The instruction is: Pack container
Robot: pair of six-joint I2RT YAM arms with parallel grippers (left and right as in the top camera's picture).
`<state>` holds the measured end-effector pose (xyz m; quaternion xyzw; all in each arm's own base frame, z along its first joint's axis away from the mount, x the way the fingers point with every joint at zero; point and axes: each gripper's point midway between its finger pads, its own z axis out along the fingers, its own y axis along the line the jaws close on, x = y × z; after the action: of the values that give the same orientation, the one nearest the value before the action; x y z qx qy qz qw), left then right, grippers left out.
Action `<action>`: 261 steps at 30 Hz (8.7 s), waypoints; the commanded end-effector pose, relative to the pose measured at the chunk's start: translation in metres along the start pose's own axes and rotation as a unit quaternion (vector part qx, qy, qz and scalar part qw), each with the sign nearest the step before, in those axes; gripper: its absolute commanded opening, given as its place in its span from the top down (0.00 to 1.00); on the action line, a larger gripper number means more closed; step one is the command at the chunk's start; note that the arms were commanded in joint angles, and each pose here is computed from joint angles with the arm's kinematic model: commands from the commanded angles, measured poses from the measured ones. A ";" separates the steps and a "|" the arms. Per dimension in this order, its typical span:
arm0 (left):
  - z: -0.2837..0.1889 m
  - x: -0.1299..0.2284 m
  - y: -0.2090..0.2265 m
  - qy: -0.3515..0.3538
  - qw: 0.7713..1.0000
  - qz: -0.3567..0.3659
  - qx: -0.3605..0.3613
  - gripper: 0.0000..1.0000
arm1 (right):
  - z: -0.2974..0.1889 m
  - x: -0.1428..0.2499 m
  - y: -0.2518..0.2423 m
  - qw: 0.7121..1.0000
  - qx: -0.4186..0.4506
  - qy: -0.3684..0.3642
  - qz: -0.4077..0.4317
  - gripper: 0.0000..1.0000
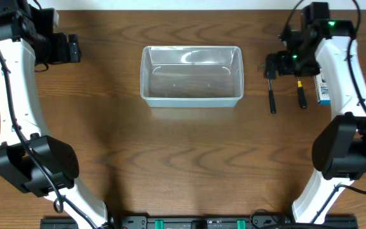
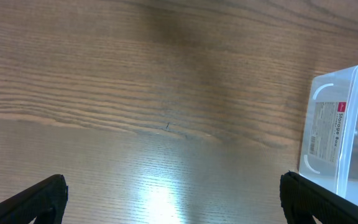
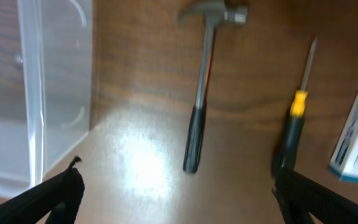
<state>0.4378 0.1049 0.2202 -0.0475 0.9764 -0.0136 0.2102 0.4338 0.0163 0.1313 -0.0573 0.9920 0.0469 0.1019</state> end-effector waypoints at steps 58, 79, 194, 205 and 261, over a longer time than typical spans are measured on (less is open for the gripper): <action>-0.002 0.001 0.003 0.000 1.000 0.005 -0.005 0.02 | 0.086 -0.009 -0.009 0.997 0.059 0.039 0.019 0.01; -0.002 0.001 0.003 0.000 1.000 0.005 -0.005 0.02 | 0.098 0.007 -0.008 0.993 0.057 0.073 0.067 0.01; -0.002 0.001 0.003 0.000 1.000 0.005 -0.005 0.02 | 0.127 -0.014 -0.018 0.997 0.027 0.055 0.038 0.01; -0.002 0.001 0.003 0.000 1.000 0.005 -0.005 0.02 | 0.126 -0.007 -0.021 0.996 0.038 0.068 0.038 0.01; -0.002 0.001 0.003 0.000 1.000 0.005 -0.005 0.02 | 0.144 -0.022 -0.027 0.998 0.046 0.042 0.028 0.51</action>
<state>0.4378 0.1049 0.2202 -0.0440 0.9766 -0.0129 0.2103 0.4842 0.0098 -0.0003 -0.0279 0.9975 0.0014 0.0643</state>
